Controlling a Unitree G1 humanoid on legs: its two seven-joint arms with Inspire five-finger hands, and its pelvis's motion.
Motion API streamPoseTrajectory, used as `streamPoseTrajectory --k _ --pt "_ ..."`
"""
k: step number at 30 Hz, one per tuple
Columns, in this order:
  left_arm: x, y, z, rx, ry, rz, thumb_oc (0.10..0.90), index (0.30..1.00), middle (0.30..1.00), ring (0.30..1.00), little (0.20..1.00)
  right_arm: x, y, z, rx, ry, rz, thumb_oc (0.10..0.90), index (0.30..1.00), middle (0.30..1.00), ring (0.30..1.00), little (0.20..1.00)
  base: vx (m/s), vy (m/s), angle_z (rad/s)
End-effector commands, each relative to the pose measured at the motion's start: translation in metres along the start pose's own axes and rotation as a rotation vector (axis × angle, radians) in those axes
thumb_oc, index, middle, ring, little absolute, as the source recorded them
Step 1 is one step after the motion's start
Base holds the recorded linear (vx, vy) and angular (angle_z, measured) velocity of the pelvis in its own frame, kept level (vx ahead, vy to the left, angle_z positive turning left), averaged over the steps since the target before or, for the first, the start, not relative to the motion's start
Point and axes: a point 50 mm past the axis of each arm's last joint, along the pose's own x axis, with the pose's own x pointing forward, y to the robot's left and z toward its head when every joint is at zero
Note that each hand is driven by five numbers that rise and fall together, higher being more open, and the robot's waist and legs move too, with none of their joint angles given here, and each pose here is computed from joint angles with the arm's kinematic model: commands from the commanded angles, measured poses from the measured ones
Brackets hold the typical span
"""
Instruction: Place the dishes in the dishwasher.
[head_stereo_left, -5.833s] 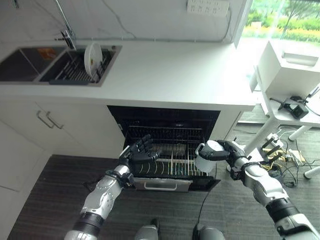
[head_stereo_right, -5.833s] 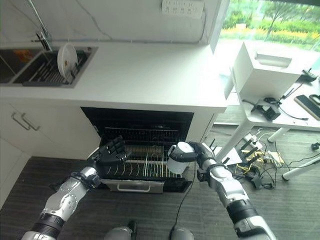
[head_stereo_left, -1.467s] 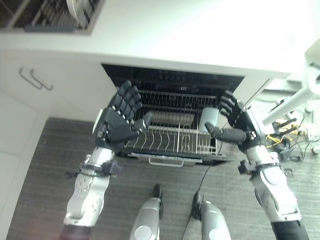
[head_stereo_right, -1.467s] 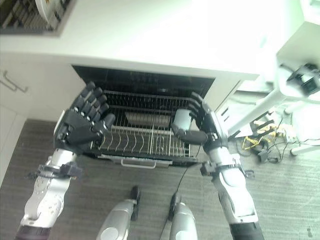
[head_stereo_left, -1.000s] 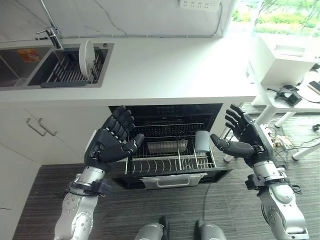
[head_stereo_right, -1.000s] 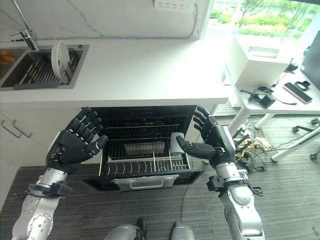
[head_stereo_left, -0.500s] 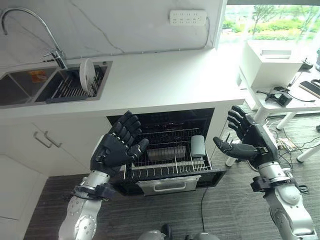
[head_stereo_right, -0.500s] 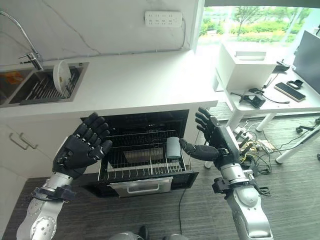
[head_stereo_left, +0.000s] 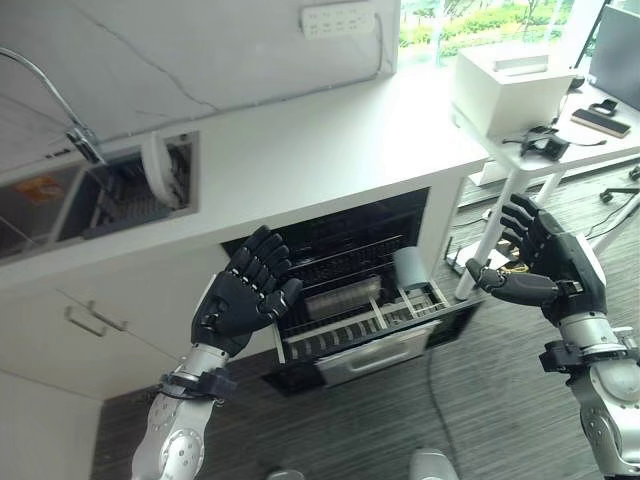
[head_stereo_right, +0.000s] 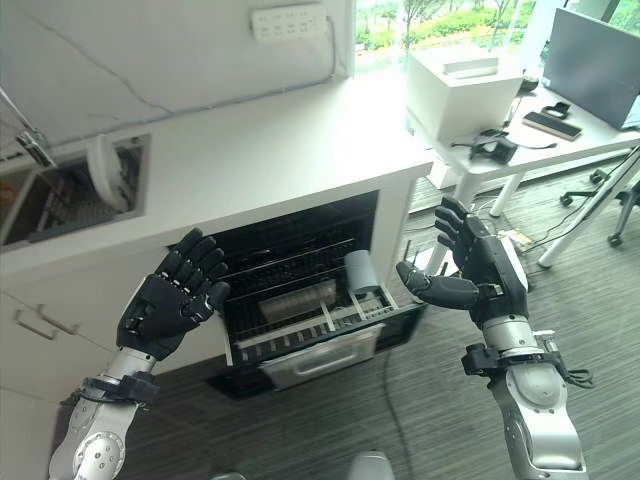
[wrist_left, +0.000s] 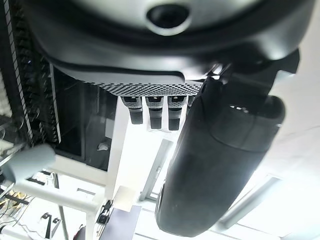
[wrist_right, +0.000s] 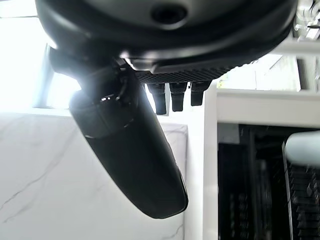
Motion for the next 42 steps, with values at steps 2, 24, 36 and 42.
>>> streamPoseTrajectory --k 2,24,36,42 --pt "0.007 -0.013 0.059 0.110 -0.241 -0.126 0.800 0.900 0.900 0.900 0.900 0.014 -0.003 0.053 0.027 -0.305 -0.060 0.800 0.900 0.900 0.900 0.900 -0.02 0.592 0.16" --pt "0.014 -0.021 0.038 0.118 -0.170 -0.156 0.800 0.900 0.900 0.900 0.900 0.007 0.002 0.030 0.076 -0.235 -0.103 0.800 0.900 0.900 0.900 0.900 0.01 0.201 0.13" --pt "0.017 -0.020 0.045 0.134 -0.225 -0.094 0.800 0.900 0.900 0.900 0.900 0.017 0.011 0.032 0.089 -0.239 -0.046 0.800 0.900 0.900 0.900 0.900 0.04 -0.138 -0.04" --pt "0.016 -0.022 0.049 0.145 -0.260 -0.088 0.800 0.900 0.900 0.900 0.900 0.018 0.019 0.029 0.088 -0.239 0.007 0.800 0.900 0.900 0.900 0.900 0.08 -0.078 0.13"
